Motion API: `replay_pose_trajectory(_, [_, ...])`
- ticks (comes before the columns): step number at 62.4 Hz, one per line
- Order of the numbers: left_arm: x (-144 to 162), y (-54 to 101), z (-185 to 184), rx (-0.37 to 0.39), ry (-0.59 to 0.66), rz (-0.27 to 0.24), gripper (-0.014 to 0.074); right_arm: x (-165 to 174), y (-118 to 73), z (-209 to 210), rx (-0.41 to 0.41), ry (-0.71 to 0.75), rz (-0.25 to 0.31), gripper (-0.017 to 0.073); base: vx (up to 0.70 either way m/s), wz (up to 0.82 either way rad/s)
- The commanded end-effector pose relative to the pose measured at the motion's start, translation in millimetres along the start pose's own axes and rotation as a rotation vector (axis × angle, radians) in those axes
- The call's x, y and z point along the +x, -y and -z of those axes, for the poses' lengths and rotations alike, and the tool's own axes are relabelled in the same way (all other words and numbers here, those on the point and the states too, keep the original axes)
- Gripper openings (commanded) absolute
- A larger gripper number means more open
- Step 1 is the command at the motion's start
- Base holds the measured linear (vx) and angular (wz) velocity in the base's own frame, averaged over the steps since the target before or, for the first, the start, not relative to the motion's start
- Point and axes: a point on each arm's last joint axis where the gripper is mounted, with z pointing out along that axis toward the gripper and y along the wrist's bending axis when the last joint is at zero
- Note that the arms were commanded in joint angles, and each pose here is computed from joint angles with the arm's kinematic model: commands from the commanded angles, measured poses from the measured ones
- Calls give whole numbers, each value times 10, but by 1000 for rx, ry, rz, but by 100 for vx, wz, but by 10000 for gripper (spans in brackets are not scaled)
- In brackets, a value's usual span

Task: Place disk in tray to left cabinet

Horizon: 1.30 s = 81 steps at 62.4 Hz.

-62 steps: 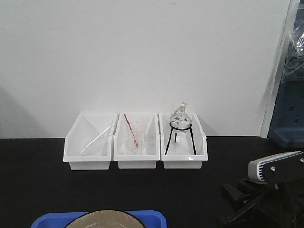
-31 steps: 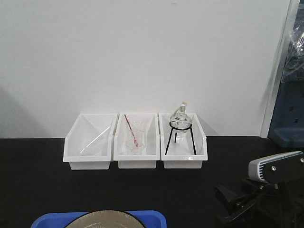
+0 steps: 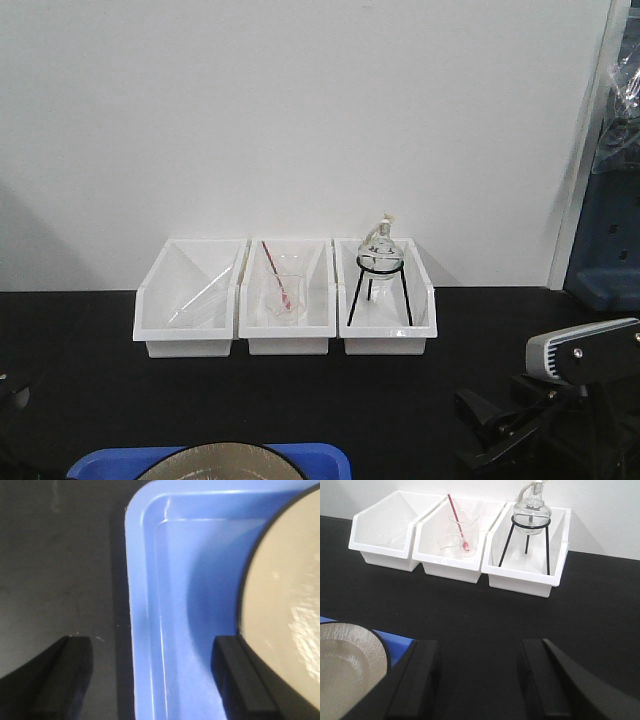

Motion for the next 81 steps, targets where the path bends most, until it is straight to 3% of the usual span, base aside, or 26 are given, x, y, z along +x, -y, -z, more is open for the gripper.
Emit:
replay_pose_trajectory(1, [-145,4,-10,7,47,16,558,-114,5,60,-5,41,-34,430,0,0])
replay_pose_trajectory(25, [-91,-32,-426,1,-77,27,526,-110,27,60,19,37,-34,428,0,0])
replay_pose_trajectory(31, [-94,-32,-422,0,-71,27,386,-110,27,60,19,37,-34,428,0,0])
replay_pose_trajectory(42, [-94,-32,-426,0,-72,25,-12,-110,27,60,19,37,-37,428,0,0])
replay_pose_trajectory(63, [-102,-33,-426,0,-63,23,30,-110,27,60,18,37,-41,428,0,0])
replay_pose_trajectory(70, [-101,-33,-426,0,-64,18,114,-110,27,60,18,37,-41,428,0,0])
replay_pose_trajectory(81, [-81,-29,-428,2,-81,16,328,-110,27,60,18,37,-41,428,0,0])
